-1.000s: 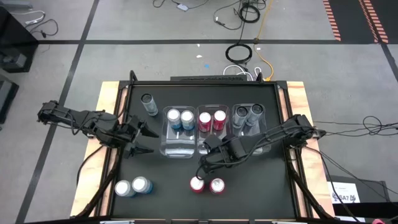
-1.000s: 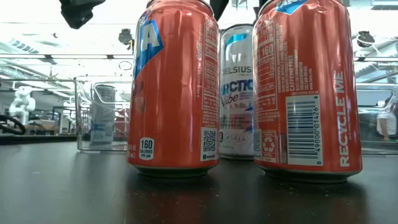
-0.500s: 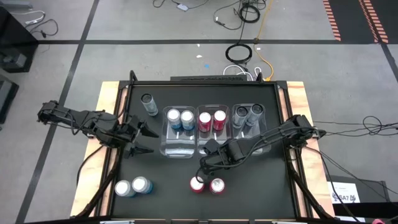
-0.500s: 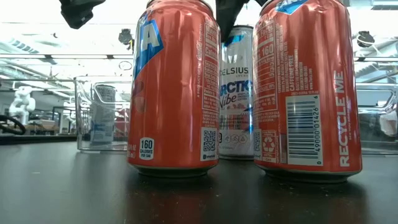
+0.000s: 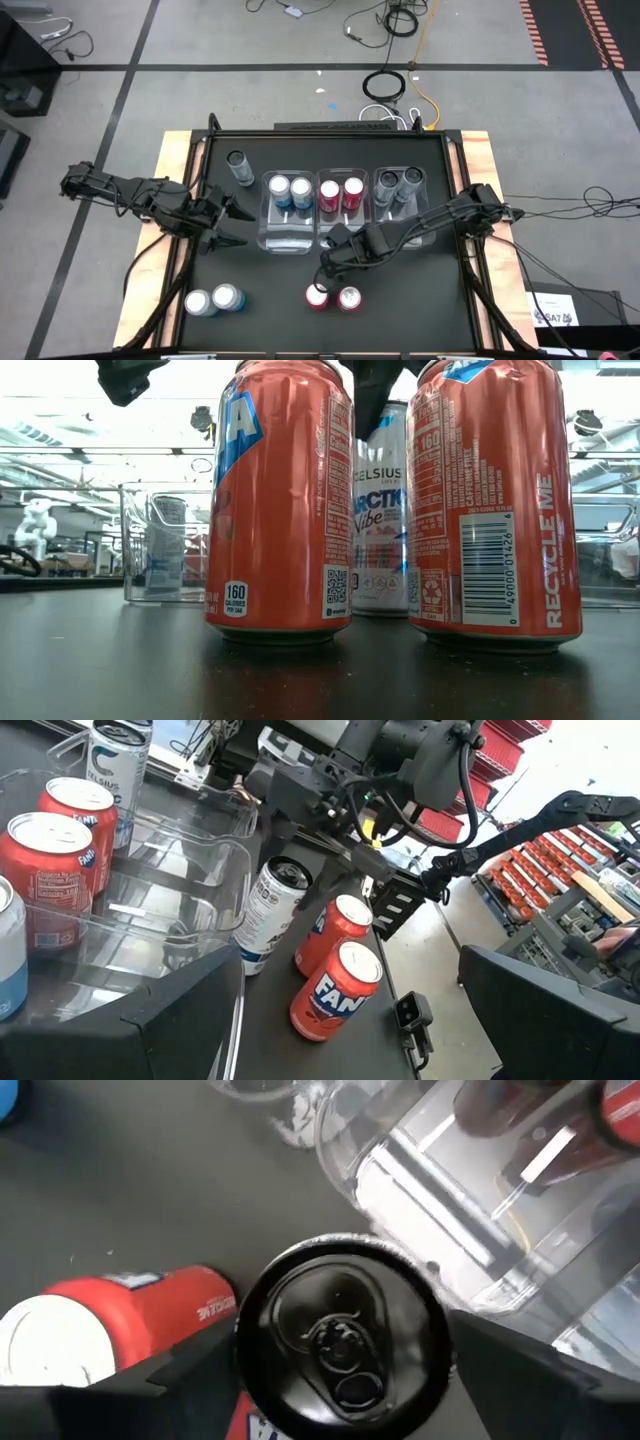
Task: Sort soda cans
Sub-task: Put the white-blue soda can into the right transparent bin
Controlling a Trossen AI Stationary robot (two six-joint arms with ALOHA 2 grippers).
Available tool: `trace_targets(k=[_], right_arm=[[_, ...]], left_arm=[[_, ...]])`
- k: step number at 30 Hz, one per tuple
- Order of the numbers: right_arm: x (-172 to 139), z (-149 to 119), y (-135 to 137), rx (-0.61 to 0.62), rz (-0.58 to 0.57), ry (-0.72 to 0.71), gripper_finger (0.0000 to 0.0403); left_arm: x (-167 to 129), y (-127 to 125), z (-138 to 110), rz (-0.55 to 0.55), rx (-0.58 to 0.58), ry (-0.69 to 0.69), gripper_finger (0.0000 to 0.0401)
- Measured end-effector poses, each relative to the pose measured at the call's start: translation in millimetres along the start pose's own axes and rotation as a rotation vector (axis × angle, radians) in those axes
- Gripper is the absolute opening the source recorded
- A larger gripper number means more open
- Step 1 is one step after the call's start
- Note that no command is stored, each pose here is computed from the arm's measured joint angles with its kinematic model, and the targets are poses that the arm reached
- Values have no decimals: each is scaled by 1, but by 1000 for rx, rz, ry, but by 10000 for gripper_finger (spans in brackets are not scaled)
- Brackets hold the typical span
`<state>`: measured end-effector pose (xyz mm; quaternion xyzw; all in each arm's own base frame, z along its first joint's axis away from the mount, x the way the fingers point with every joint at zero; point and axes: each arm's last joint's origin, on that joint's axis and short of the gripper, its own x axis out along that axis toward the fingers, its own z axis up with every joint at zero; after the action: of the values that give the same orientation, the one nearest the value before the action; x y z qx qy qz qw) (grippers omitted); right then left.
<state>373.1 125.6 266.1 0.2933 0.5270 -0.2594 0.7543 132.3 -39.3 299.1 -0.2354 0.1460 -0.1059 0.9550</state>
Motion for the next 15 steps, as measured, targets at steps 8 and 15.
trace_targets(k=[8, 15], right_arm=[[-1, 1, 0, -22, 17, 33, 240], [-29, -3, -7, -35, 64, 14, 240]], left_arm=[[0, 0, 0, 0, 0, 0, 384], [0, 0, 0, 0, 0, 0, 384]])
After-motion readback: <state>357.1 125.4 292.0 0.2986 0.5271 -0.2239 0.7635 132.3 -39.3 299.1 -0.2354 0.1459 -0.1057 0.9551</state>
